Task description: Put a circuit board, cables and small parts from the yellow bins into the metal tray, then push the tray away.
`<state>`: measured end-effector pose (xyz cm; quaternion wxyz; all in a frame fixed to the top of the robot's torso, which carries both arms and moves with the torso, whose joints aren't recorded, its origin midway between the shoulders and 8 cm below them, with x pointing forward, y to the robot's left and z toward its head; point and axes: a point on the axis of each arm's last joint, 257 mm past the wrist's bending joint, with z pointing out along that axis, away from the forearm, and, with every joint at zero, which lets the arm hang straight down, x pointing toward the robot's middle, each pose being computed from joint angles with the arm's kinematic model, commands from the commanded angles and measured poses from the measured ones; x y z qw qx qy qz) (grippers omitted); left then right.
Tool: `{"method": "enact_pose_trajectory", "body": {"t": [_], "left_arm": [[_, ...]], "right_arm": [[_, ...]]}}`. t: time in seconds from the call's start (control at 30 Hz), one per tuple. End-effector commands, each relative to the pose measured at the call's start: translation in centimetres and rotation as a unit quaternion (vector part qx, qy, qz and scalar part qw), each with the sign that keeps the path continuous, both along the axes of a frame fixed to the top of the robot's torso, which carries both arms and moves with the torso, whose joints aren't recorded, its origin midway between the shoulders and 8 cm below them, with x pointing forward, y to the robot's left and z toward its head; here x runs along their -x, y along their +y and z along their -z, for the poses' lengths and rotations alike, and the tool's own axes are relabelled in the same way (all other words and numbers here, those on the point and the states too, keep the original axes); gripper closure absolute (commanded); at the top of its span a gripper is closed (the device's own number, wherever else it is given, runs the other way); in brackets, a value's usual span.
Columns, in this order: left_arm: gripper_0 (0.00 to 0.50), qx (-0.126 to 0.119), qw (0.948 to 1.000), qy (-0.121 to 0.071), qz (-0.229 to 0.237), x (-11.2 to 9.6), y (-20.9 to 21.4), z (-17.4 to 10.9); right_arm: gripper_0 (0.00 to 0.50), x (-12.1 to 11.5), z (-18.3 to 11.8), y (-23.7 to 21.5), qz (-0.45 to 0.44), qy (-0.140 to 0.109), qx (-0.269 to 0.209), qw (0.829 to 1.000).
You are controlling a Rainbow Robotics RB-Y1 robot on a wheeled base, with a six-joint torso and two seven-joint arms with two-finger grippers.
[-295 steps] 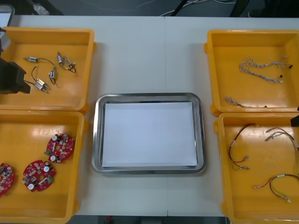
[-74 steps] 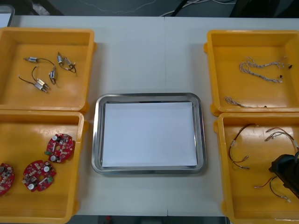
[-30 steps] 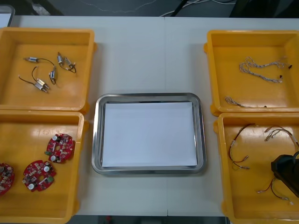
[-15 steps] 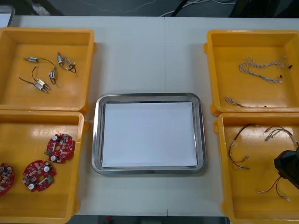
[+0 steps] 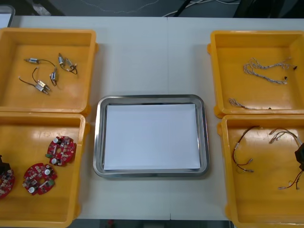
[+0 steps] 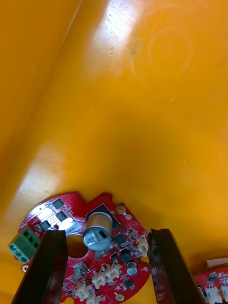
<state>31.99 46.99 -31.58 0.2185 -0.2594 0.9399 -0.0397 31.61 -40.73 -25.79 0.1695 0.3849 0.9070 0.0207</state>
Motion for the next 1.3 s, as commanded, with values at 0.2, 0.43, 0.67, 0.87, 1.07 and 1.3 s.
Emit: {"method": "enact_pose_trajectory", "body": {"t": [0.2, 0.43, 0.67, 0.87, 1.07, 1.3], "left_arm": [[0.079, 0.009, 0.9998, -0.006, -0.016, -0.7, -0.9, 0.0], [0.093, 0.008, 0.9998, -0.004, -0.019, -0.5, -0.9, 0.3], [0.116, 0.006, 0.9997, 0.000, -0.022, -0.1, -0.9, 0.9], [0.327, 0.005, 0.9997, 0.000, -0.022, -0.1, -0.9, 1.0], [0.500, 0.006, 0.9997, -0.001, -0.023, -0.1, -0.8, 0.8], [0.500, 0.007, 0.9996, -0.015, -0.024, -1.4, -1.0, -0.1]], "right_arm": [[0.500, -2.1, -6.2, -0.7, -0.106, -0.032, 0.057, 0.992], [0.500, -4.5, -9.9, 0.9, -0.173, -0.077, 0.087, 0.978], [0.500, -5.3, -11.9, 3.6, -0.216, -0.109, 0.085, 0.966], [0.500, -6.0, -13.8, 5.8, -0.253, -0.134, 0.080, 0.955], [0.500, -6.4, -16.4, 7.7, -0.286, -0.170, 0.099, 0.938], [0.500, -5.2, -17.2, 8.6, -0.324, -0.161, 0.095, 0.927]]}}
